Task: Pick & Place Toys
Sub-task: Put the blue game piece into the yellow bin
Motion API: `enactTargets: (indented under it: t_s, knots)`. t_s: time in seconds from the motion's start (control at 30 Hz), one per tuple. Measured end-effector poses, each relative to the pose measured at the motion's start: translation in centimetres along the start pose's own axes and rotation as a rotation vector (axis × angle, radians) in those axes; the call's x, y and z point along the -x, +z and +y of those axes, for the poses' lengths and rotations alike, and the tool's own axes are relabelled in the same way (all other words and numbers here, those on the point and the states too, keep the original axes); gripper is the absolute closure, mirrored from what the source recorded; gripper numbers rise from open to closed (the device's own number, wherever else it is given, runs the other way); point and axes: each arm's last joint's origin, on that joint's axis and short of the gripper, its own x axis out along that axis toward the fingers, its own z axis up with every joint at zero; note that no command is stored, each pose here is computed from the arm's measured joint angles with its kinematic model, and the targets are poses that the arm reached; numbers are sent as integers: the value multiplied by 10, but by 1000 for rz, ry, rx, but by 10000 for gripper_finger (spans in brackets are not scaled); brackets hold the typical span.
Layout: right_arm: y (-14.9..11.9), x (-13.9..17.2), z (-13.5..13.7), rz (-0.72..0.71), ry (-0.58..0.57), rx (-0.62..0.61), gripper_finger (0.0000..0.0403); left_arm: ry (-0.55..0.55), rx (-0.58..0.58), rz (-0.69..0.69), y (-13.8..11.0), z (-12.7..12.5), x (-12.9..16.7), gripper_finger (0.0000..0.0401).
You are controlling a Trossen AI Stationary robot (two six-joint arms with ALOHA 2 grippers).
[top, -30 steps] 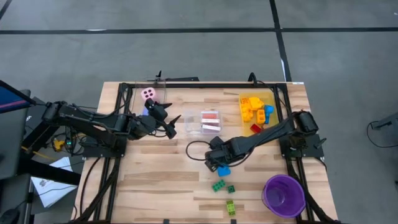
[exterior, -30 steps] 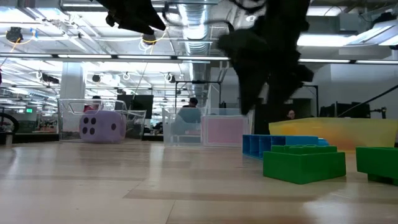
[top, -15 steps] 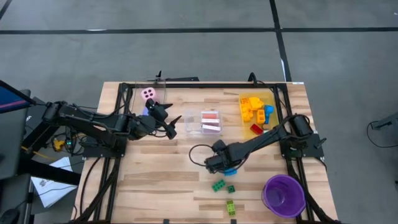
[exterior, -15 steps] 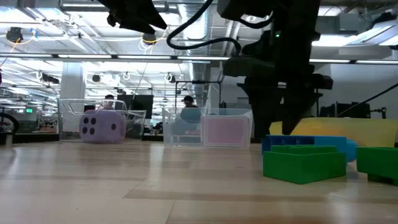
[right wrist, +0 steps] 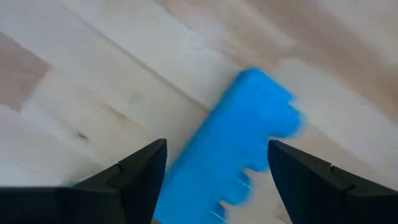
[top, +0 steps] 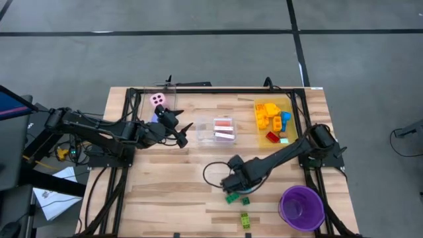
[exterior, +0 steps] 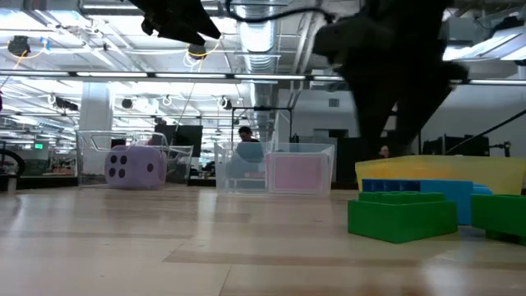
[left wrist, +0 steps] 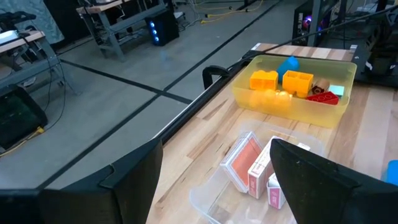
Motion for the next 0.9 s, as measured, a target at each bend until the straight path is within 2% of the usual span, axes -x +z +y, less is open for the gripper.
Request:
enactTargets:
  t_s: [0.1, 0.23, 0.4, 0.57, 0.9]
  knots:
    - [-3, 15, -1, -19, -51, -6, 131, 0, 0, 0, 0, 0, 0, 109]
    - [-11, 17, -3, -31, -73, -62, 131, 0, -1, 0, 0, 0, 0, 109]
    - [-31, 5, -2, -56, -114, -143, 131, 0, -1, 0, 0, 0, 0, 109]
    - [-47, -5, -6, -74, -106, -270, 131, 0, 2, 0, 0, 0, 0, 109]
    - [-31, -14, 0, -113, -13, -298, 131, 0, 2, 0, 0, 0, 0, 109]
